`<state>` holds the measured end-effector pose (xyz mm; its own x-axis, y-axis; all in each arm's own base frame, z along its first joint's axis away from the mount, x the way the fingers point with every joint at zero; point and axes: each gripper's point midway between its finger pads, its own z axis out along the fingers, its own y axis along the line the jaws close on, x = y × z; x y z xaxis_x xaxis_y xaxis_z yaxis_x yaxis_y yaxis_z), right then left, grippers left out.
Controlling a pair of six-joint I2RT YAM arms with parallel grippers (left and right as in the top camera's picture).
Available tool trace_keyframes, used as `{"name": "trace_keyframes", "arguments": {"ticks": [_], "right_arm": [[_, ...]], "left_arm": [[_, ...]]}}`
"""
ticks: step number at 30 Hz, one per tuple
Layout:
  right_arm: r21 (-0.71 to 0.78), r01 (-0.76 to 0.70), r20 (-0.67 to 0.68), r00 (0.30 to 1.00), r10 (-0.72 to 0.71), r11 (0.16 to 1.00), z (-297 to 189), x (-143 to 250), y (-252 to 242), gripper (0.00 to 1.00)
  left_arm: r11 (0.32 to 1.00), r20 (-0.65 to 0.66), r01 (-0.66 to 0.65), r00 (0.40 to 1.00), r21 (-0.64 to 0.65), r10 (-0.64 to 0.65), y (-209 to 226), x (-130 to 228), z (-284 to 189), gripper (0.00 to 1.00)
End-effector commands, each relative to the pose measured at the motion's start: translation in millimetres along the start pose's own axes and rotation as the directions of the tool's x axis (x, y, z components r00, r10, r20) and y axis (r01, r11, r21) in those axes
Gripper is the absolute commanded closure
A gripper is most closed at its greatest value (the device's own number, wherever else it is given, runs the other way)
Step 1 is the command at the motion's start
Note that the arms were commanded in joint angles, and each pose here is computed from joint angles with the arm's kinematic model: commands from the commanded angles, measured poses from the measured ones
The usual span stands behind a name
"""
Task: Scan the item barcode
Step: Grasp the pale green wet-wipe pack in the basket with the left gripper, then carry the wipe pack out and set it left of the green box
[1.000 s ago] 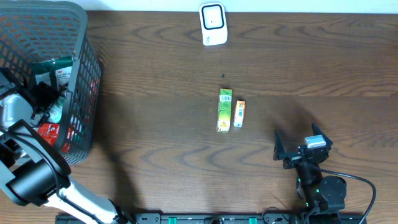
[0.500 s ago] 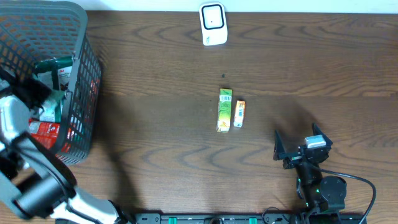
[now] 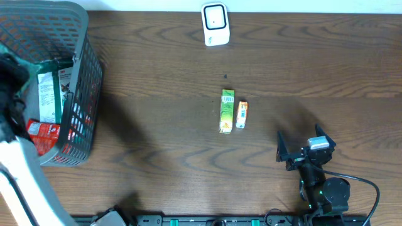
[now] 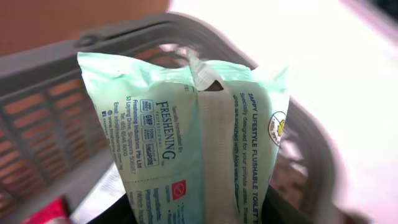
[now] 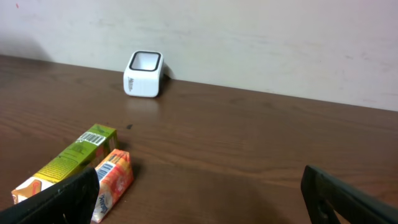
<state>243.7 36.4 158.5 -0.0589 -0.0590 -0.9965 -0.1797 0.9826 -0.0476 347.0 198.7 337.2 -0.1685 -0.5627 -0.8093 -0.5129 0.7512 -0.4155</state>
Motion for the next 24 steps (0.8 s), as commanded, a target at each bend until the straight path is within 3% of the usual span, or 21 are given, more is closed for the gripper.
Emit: {"name": "trace_keyframes", "arguments": {"ticks": [1, 5, 9, 13, 15, 24], "right_arm": [[0.01, -0.013, 0.0, 1.0, 0.013, 1.0, -0.3, 0.5, -1.9, 0.01], [0.01, -0.013, 0.0, 1.0, 0.013, 1.0, -0.3, 0.5, -1.9, 0.01], [0.01, -0.013, 0.0, 1.0, 0.013, 1.0, -0.3, 0.5, -1.9, 0.01], [0.01, -0.013, 0.0, 1.0, 0.013, 1.0, -0.3, 0.5, -1.9, 0.01], [0.01, -0.013, 0.0, 1.0, 0.013, 1.0, -0.3, 0.5, -1.9, 0.01], [0.01, -0.013, 0.0, 1.0, 0.013, 1.0, -0.3, 0.5, -1.9, 0.01]], "left_arm": [[0.992, 0.012, -0.053, 0.999, 0.113, 0.052, -47.8, 5.8, -36.4, 0.56], [0.969, -0.085, -0.099, 0.989, 0.229, 0.121, -92.8, 45.3, -60.3, 0.56], [0.945, -0.266, -0.134, 0.939, 0.297, 0.217, -123.9, 108.7, -67.0, 0.56], [0.932, -0.455, -0.199, 0.829, 0.303, 0.325, -141.6, 182.3, -61.8, 0.55], [0.908, -0.548, -0.25, 0.732, 0.337, 0.405, -156.3, 232.6, -55.5, 0.55], [0.857, -0.726, -0.344, 0.462, 0.383, 0.51, -176.0, 369.1, -29.0, 0.55]]}}
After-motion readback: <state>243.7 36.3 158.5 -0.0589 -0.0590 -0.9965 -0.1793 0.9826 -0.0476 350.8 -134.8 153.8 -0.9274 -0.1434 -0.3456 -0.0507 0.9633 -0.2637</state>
